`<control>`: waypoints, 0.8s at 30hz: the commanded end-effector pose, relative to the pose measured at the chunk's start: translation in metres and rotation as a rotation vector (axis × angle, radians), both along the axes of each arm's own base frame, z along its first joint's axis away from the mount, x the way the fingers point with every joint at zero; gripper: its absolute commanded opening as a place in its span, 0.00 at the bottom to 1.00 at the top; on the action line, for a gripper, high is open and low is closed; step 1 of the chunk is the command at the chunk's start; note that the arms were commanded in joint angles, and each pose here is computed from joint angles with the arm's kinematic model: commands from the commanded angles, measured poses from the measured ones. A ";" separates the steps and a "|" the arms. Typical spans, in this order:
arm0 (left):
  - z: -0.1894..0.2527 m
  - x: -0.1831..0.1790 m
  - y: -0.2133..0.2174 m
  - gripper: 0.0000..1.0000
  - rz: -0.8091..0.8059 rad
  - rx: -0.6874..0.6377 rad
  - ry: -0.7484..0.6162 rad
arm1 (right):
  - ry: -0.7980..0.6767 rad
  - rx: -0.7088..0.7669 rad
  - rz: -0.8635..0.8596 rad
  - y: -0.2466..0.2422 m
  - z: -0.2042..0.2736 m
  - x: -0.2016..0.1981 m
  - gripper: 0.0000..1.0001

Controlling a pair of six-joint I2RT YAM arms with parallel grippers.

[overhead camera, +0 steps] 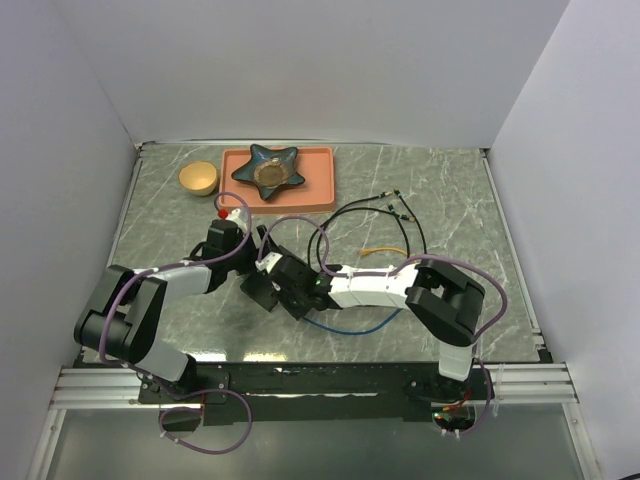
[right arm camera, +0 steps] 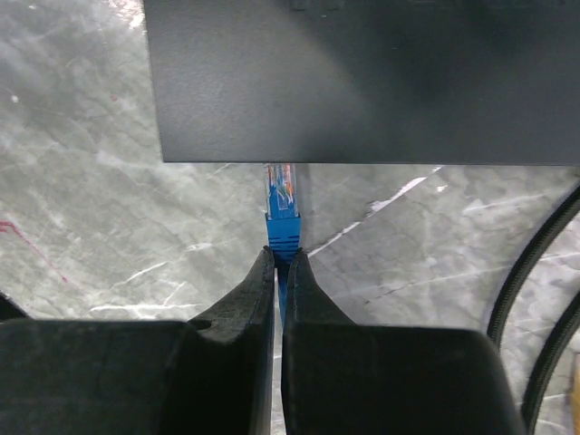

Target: Insert the plug into the switch port

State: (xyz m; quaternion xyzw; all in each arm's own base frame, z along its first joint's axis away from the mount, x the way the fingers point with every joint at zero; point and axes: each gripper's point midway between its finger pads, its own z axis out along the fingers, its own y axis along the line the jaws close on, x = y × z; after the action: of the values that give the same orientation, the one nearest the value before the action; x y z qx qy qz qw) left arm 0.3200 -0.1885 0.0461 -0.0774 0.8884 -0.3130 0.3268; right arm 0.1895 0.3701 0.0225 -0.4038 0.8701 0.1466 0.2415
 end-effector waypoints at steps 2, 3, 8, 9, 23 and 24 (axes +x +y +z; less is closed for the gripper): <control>-0.021 -0.020 0.000 0.95 -0.014 -0.003 0.096 | -0.041 0.041 -0.030 0.018 0.014 0.010 0.00; -0.021 -0.020 0.001 0.95 -0.012 0.001 0.093 | -0.047 0.038 -0.039 0.018 0.014 0.013 0.00; -0.022 -0.024 0.003 0.95 -0.009 0.007 0.094 | -0.066 0.034 -0.092 0.016 0.017 0.019 0.00; -0.022 -0.025 0.003 0.95 -0.009 0.006 0.098 | -0.070 0.032 -0.097 0.015 0.018 0.020 0.00; -0.028 -0.036 0.000 0.94 -0.017 -0.039 0.111 | -0.055 0.114 -0.106 0.033 0.028 0.021 0.00; -0.027 -0.036 -0.001 0.94 -0.018 -0.049 0.112 | -0.051 0.113 -0.105 0.034 0.026 0.020 0.00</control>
State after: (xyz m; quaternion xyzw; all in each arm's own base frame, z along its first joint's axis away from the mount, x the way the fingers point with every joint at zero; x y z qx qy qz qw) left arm 0.3179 -0.1891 0.0462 -0.0788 0.8759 -0.3290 0.3440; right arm 0.1963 0.3701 0.0248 -0.3671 0.8863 0.1301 0.2505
